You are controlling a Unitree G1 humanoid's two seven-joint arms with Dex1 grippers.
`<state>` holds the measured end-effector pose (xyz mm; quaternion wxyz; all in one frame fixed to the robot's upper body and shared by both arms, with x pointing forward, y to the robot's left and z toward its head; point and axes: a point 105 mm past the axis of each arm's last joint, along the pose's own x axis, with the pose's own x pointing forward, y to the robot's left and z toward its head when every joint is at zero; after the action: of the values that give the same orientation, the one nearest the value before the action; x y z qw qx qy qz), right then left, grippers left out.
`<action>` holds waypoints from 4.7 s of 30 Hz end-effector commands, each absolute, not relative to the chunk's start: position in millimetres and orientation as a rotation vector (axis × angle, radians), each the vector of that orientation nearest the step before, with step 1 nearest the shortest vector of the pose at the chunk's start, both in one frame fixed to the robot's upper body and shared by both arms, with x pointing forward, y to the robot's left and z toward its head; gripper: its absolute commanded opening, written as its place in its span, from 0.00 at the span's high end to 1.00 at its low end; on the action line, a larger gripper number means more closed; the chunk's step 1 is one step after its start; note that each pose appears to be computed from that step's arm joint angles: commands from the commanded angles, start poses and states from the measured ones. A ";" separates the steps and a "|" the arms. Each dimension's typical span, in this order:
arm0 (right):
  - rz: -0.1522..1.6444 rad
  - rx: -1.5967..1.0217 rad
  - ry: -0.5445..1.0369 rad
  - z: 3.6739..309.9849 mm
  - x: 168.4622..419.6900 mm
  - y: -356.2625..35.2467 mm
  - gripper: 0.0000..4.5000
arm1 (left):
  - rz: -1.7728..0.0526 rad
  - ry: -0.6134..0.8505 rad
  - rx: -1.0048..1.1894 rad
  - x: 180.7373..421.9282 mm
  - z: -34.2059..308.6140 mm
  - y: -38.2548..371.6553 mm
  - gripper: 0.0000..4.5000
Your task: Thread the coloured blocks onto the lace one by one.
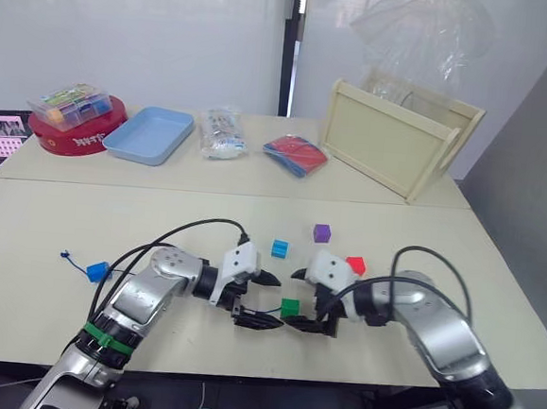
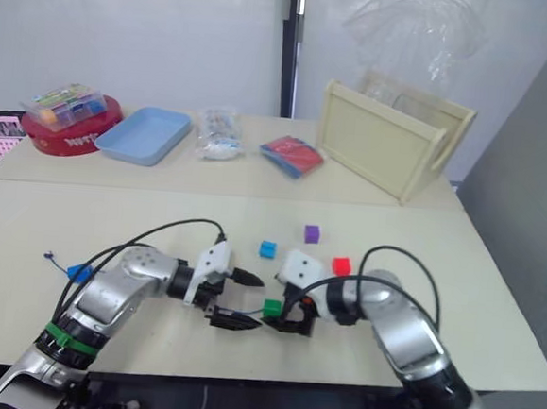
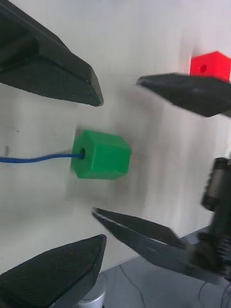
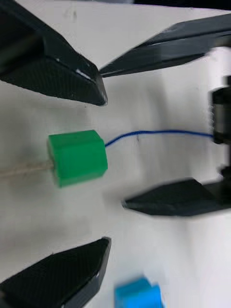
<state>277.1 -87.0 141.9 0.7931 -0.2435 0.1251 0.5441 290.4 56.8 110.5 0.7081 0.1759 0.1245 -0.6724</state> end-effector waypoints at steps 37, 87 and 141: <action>1.165 -0.569 0.306 108.6 273.0 -104.8 0.33 | -1.517 0.289 0.563 297.3 97.2 39.8 0.72; 1.298 -0.609 0.222 118.1 280.5 -72.3 1.00 | -1.150 0.612 0.760 308.0 122.8 302.0 0.72; 1.267 -0.595 0.253 117.2 273.4 -63.5 1.00 | -1.456 0.247 0.194 294.7 118.1 75.8 0.99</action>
<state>276.3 -64.6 112.1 0.7585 -0.2648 0.1281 0.5815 292.0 77.1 103.3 0.7314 0.0860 0.1392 -0.6621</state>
